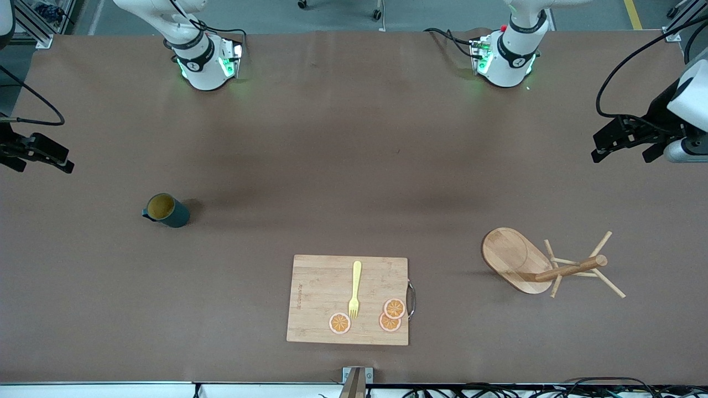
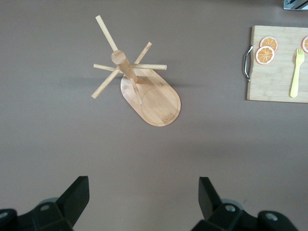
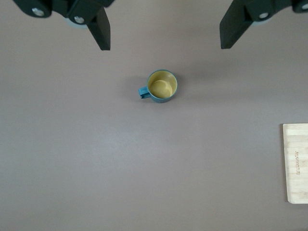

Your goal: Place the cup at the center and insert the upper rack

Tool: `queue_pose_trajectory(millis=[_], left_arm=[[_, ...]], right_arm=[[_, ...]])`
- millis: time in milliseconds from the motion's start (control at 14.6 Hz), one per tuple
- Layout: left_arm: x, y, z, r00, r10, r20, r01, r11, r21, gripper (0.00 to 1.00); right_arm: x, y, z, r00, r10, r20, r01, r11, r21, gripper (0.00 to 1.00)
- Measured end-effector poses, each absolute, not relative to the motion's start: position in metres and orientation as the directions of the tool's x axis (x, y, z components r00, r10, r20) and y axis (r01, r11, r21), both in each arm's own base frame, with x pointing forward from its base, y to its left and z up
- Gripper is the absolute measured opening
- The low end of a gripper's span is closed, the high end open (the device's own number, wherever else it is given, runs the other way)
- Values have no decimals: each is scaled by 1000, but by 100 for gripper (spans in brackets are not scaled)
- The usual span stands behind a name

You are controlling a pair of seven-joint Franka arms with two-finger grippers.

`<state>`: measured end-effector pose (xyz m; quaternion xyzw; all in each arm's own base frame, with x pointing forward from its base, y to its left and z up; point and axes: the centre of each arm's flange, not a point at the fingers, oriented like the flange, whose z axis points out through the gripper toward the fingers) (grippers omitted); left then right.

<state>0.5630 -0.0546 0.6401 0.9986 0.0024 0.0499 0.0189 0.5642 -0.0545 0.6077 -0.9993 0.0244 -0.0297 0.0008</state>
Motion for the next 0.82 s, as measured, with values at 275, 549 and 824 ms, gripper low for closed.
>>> queue_pose_trajectory(millis=[275,549,824], left_arm=[[563,-55,640,995,6,100,3,-999,38,100],[563,-55,640,995,5,100,1,-999,38,100],[563,-55,640,995,5,100,1,-999,38,100]], right_arm=[[565,-54,611,996,-48,74,-48,-999,-2,100],[565,-55,611,996,-49,72,-49,-999,-2,100],[563,-55,607,998,-50,47,-50,-999,-3,100]])
